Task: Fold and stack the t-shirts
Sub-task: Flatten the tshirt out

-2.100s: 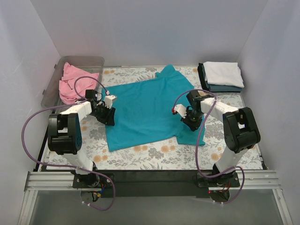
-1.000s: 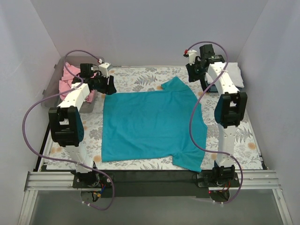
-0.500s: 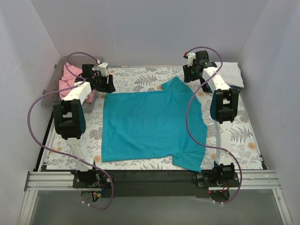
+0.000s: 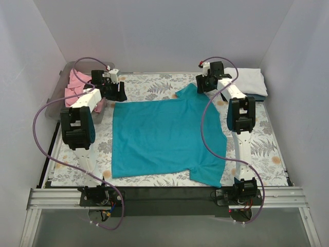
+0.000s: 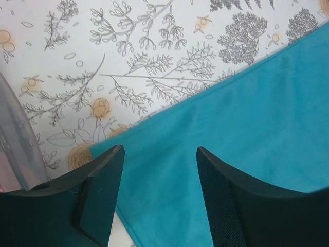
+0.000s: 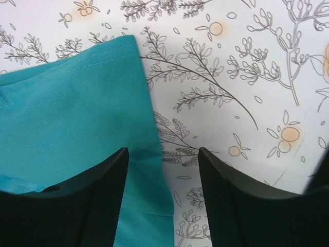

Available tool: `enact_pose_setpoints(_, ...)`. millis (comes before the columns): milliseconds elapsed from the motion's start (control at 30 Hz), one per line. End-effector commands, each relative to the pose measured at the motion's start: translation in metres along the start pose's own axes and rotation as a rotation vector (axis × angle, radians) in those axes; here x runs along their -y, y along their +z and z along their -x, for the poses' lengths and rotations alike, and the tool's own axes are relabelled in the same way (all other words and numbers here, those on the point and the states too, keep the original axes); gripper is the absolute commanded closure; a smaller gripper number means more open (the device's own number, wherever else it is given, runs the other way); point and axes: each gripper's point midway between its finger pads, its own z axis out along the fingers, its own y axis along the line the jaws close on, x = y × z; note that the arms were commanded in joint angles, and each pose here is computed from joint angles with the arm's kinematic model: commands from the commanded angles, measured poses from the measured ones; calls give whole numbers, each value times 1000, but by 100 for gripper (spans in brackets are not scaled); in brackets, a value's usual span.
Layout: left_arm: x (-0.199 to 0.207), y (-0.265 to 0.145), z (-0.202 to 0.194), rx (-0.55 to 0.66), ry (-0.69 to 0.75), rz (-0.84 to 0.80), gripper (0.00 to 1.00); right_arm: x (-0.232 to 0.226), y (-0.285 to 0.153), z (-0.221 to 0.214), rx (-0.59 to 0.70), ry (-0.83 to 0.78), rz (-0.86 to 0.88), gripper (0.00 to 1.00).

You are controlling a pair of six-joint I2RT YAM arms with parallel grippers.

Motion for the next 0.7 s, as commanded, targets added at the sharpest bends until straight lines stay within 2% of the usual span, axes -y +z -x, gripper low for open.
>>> enact_pose_setpoints(0,-5,1,17,24,8,21,42,-9,0,23,66,-46,20,36)
enact_pose_setpoints(100,-4,2,20,27,-1,7,42,-16,-3,31,87,-39,47,41)
enact_pose_setpoints(267,-3,4,14,16,2,-1,42,-24,-17,57,158,-27,65,41)
enact_pose_setpoints(467,-3,4,13,9,1,-4,41,-18,-10,61,186,-30,5,34)
enact_pose_setpoints(533,-3,3,13,6,-1,-4,41,-15,-5,55,180,-11,-8,26)
enact_pose_setpoints(667,-3,4,14,0,-3,-7,41,-22,1,48,169,-16,34,23)
